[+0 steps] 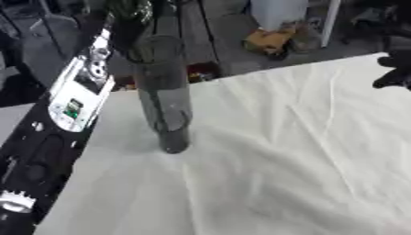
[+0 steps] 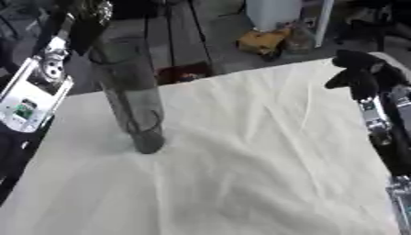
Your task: Arrange flowers into the vase.
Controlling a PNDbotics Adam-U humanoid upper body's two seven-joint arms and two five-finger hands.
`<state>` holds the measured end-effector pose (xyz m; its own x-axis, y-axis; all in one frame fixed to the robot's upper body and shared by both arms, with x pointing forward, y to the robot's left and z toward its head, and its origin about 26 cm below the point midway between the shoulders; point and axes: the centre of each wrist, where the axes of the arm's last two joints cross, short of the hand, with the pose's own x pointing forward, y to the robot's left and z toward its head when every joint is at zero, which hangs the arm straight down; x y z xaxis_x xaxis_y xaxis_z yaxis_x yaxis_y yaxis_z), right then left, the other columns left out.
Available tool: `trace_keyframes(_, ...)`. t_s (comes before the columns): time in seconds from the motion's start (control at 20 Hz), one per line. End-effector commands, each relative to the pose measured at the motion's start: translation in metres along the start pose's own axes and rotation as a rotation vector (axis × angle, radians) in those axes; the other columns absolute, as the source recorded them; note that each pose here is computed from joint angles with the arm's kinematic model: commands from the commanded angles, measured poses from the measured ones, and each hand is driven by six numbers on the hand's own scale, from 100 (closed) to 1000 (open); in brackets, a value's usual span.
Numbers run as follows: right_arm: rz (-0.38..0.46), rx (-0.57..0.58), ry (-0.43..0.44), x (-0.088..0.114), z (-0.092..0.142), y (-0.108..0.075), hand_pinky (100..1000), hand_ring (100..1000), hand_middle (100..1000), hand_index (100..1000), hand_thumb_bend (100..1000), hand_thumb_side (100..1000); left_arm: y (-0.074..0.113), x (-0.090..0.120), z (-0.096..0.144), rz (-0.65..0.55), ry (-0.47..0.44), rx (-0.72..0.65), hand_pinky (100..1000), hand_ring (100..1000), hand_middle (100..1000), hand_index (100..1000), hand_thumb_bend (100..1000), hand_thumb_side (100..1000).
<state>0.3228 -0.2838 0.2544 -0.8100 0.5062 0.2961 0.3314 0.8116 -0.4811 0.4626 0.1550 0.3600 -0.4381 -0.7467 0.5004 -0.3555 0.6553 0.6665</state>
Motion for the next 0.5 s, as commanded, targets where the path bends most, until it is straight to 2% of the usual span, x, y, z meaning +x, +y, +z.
trace_keyframes(0.05, 0.016, -0.017, -0.027, 0.0058, -0.0048, -0.0070, 684, 839, 529, 865, 160, 1000, 0.0212, 0.0010, -0.0036, -0.032, -0.020, 0.029, 597, 825, 914, 1000, 100, 1000)
trace_keyframes(0.35, 0.015, -0.019, -0.024, 0.0055, -0.0041, -0.0070, 684, 839, 529, 865, 161, 1000, 0.0259, -0.0018, 0.0010, -0.046, -0.038, 0.042, 616, 836, 932, 1000, 100, 1000)
trace_keyframes(0.5, 0.016, -0.021, -0.024, 0.0055, -0.0045, -0.0070, 684, 838, 528, 865, 161, 1000, 0.0264, -0.0038, 0.0034, -0.063, -0.041, 0.026, 668, 875, 969, 1000, 100, 1000)
